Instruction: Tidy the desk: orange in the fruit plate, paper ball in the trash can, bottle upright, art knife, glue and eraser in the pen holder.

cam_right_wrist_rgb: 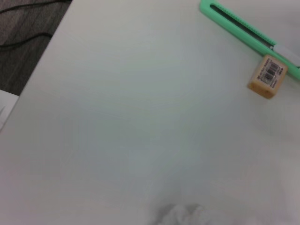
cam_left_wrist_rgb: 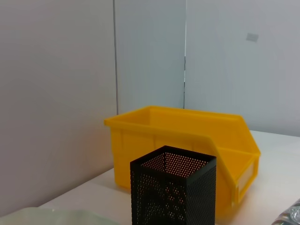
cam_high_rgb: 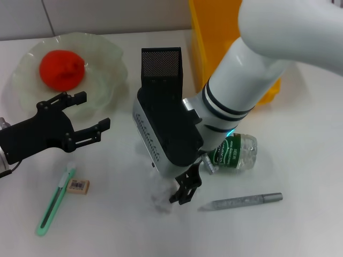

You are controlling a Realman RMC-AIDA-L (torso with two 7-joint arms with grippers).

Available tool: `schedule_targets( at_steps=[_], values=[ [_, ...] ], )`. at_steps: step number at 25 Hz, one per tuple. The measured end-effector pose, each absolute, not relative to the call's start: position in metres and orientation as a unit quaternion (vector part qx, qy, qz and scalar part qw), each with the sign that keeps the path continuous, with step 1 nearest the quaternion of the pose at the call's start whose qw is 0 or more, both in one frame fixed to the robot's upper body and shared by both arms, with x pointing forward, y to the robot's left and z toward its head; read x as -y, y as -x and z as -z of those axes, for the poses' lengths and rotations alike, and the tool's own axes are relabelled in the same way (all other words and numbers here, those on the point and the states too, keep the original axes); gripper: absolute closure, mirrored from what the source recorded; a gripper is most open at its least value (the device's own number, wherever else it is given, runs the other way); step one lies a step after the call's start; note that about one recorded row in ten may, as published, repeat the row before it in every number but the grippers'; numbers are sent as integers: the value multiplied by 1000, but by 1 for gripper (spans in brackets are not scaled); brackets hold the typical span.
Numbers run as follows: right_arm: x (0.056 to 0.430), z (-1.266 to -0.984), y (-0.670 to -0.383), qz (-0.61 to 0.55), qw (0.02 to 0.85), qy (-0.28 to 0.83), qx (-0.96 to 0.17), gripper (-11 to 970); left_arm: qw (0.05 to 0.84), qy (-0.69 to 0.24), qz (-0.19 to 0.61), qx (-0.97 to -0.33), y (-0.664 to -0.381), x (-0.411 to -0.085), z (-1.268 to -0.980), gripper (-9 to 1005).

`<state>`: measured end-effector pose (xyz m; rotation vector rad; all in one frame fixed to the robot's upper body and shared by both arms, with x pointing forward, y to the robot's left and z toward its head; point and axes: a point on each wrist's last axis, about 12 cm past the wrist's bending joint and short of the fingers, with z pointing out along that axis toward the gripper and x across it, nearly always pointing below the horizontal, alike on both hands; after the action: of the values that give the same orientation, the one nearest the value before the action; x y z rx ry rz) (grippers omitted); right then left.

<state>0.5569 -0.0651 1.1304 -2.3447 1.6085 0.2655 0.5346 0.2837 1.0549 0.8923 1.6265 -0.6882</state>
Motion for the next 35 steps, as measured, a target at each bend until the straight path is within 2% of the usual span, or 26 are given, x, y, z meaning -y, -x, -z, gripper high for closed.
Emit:
schedule_targets(
  at_steps=[13, 17, 18, 22, 27, 30, 32, 35],
  values=[
    [63, -1130, -557, -91, 139, 813, -558, 275, 548, -378, 291, -687, -535, -283, -1055, 138],
    [63, -1138, -561, -99, 151, 803, -568, 496, 549, -378, 290, -687, -535, -284, -1055, 138],
    [63, -1138, -561, -99, 151, 803, -568, 504, 549, -379, 289, -686, -535, -284, -1055, 138],
    [68, -1158, -571, -119, 175, 773, -598, 535, 550, -380, 288, -686, -535, -284, -1056, 138],
    [86, -1197, -597, -123, 225, 706, -660, 544, 550, -381, 288, -685, -536, -284, -1057, 138],
    [115, -1228, -618, -108, 277, 643, -706, 545, 550, -381, 288, -685, -537, -284, -1057, 138],
    [123, -1233, -622, -103, 290, 629, -714, 546, 550, -381, 288, -685, -537, -284, -1057, 138],
    [155, -1252, -634, -80, 335, 573, -744, 547, 550, -380, 289, -685, -536, -283, -1057, 138]
  ],
)
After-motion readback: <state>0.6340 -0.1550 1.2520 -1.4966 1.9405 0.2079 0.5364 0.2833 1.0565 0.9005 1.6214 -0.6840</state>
